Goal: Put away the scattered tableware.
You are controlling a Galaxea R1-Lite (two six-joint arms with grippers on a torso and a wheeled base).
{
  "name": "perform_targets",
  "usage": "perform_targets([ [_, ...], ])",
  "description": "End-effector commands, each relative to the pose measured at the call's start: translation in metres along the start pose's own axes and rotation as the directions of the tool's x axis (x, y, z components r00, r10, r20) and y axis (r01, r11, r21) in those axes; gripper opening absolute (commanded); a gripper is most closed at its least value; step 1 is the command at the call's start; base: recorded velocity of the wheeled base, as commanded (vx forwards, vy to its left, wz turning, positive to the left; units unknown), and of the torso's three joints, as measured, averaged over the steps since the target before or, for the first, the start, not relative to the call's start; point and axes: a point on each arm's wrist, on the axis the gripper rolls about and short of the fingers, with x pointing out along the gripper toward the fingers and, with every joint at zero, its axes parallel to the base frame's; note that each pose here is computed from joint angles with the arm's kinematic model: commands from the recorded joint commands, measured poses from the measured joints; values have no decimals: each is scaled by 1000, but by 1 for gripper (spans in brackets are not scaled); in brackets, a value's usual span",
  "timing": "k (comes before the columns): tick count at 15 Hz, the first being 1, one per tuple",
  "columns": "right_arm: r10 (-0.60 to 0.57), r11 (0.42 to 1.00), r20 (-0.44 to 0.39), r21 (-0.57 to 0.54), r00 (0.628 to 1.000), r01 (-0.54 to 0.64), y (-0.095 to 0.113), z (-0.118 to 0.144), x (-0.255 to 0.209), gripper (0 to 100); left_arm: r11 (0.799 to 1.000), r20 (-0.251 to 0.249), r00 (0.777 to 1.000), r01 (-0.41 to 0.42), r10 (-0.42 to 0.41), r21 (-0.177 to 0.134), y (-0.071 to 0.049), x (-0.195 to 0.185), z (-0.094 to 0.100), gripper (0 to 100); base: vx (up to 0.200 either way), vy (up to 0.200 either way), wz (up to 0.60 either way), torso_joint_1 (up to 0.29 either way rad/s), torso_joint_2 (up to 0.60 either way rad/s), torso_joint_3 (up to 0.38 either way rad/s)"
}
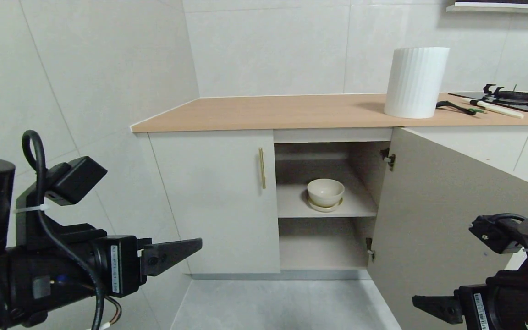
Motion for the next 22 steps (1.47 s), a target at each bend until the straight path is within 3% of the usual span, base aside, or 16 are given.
perform_targets([
  [1,-5,1000,0,3,1000,5,-1,0,0,100,1000,-4,1000,-2,2,-1,0,1,-1,100,0,-200,0,2,-2,2],
  [7,-88,996,-53,15,995,89,-10,2,5,100,1000,-9,1000,-1,1,-1,1,1,-2,100,0,-200,0,2,2,1],
  [9,-161,987,-36,19,986,161,-24,8,6,100,1000,-11,1000,-1,1,-1,1,1,-2,100,0,0,0,0,0,0],
  [12,-319,946,-75,41,945,322,-51,18,1,100,1000,-10,1000,0,0,-1,1,1,-2,100,0,0,0,0,0,0],
  [15,-416,907,-63,42,907,419,-78,24,-12,100,1000,-11,1000,-1,1,-1,1,1,-2,100,0,0,0,0,0,0],
  [17,-468,879,-49,78,882,471,-94,31,-16,100,1000,-10,1000,0,0,-1,1,1,-2,100,0,0,0,0,0,0],
  [22,-494,859,-11,151,869,490,-111,47,6,100,1000,-6,1000,2,-2,-3,1,0,-1,100,0,0,0,0,0,0],
])
